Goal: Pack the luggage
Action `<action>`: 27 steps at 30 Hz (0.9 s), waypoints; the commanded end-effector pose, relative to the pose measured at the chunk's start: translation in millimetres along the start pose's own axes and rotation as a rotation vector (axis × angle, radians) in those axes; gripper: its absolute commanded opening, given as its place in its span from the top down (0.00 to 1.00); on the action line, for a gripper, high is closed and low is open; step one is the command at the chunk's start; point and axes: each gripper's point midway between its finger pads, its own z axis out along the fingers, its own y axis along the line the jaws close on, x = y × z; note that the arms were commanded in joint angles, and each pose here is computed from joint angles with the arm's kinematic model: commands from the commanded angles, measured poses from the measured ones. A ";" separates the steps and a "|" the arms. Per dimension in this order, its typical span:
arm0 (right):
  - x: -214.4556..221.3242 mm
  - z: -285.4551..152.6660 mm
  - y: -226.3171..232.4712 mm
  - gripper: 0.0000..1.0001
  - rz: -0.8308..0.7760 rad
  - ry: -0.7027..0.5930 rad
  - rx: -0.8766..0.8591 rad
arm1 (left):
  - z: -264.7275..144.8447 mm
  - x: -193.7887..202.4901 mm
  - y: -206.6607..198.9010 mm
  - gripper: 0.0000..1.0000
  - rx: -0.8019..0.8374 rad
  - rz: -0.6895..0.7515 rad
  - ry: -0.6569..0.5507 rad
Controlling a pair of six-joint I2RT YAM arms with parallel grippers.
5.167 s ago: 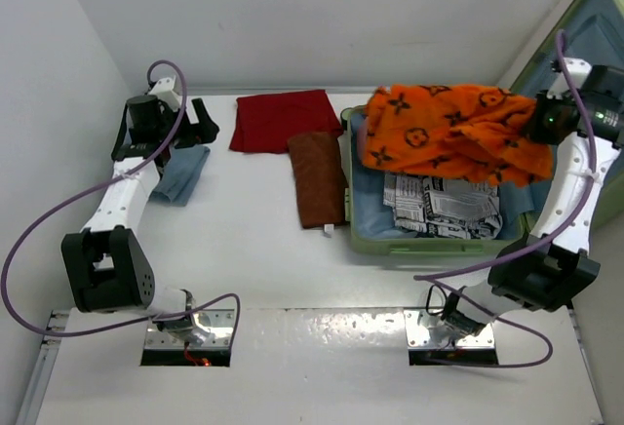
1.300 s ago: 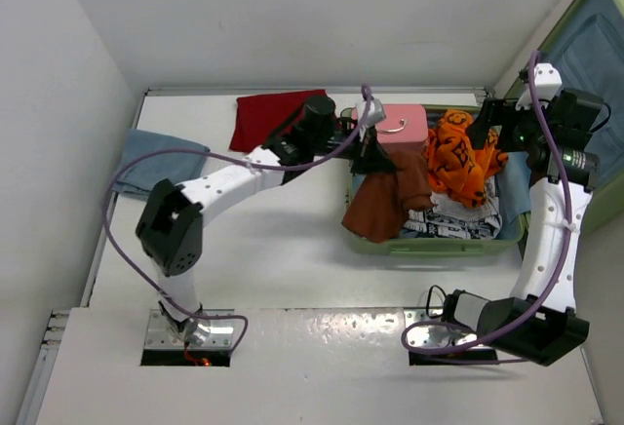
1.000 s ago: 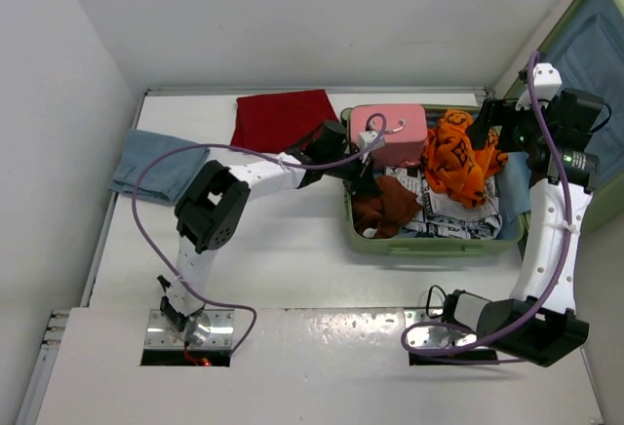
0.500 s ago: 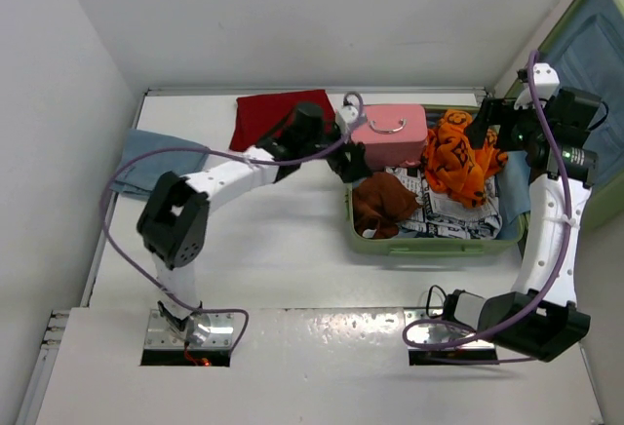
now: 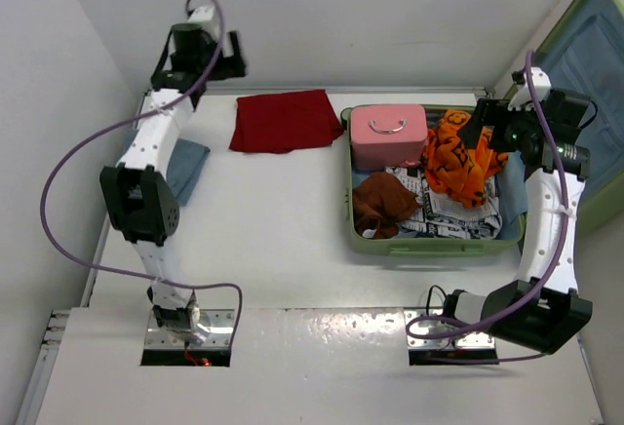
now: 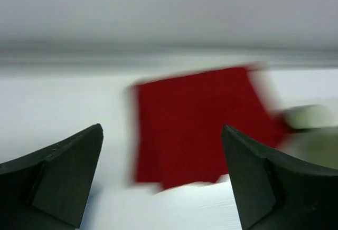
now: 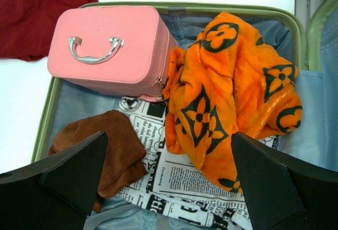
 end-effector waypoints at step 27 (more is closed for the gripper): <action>-7.7 6.8 14.6 0.01 -0.038 -0.013 -0.043 | -76.8 310.3 228.8 0.32 -0.528 0.280 0.970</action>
